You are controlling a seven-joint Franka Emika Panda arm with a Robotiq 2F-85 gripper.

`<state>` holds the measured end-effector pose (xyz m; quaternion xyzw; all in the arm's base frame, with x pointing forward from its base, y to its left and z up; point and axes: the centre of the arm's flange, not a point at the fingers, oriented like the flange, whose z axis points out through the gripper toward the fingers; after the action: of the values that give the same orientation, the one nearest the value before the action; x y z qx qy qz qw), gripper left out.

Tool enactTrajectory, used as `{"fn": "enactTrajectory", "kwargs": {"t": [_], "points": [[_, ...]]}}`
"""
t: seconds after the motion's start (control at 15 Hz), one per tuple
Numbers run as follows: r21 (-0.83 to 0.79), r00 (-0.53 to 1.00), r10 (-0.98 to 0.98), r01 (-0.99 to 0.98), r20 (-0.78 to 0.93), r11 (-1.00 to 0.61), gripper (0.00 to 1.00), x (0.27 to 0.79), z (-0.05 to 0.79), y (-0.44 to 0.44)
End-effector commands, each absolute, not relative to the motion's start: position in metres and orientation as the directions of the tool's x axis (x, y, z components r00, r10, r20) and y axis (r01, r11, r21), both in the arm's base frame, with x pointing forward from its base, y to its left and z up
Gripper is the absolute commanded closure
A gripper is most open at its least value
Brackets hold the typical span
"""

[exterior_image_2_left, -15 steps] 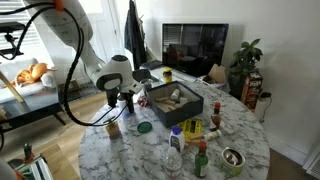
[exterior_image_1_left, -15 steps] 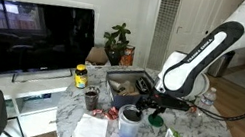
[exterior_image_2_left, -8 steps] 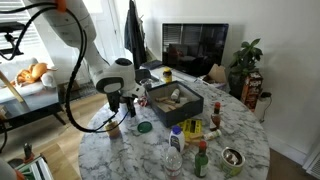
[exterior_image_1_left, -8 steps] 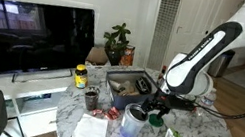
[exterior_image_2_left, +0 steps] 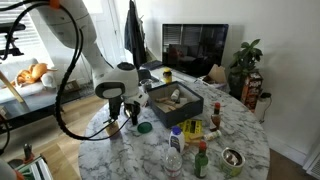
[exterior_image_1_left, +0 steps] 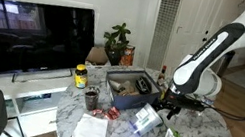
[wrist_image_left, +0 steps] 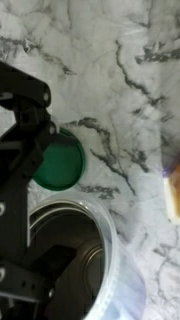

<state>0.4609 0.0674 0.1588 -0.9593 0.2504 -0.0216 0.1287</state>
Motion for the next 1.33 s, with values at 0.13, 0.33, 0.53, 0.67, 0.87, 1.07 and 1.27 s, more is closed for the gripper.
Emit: {"fn": "enactTrajectory", "kwargs": {"t": [0.13,0.33,0.53,0.67,0.87,1.07,1.27], "points": [[-0.307,0.803,-0.59,-0.584,-0.083,-0.752,0.0,0.436,0.158,0.052],[-0.284,0.756,-0.644,-0.646,-0.115,-0.708,0.0,0.425,0.15,0.04],[-0.221,0.69,-0.713,-0.72,-0.128,-0.658,0.0,0.415,0.147,0.029],[-0.192,0.64,-0.761,-0.764,-0.104,-0.616,0.0,0.411,0.147,0.02],[-0.165,0.613,-0.79,-0.783,-0.035,-0.6,0.0,0.406,0.159,0.01],[-0.15,0.723,-0.689,-0.677,0.042,-0.72,0.0,0.407,0.186,0.02],[-0.142,0.839,-0.539,-0.525,0.08,-0.839,0.0,0.412,0.217,0.043]]}}
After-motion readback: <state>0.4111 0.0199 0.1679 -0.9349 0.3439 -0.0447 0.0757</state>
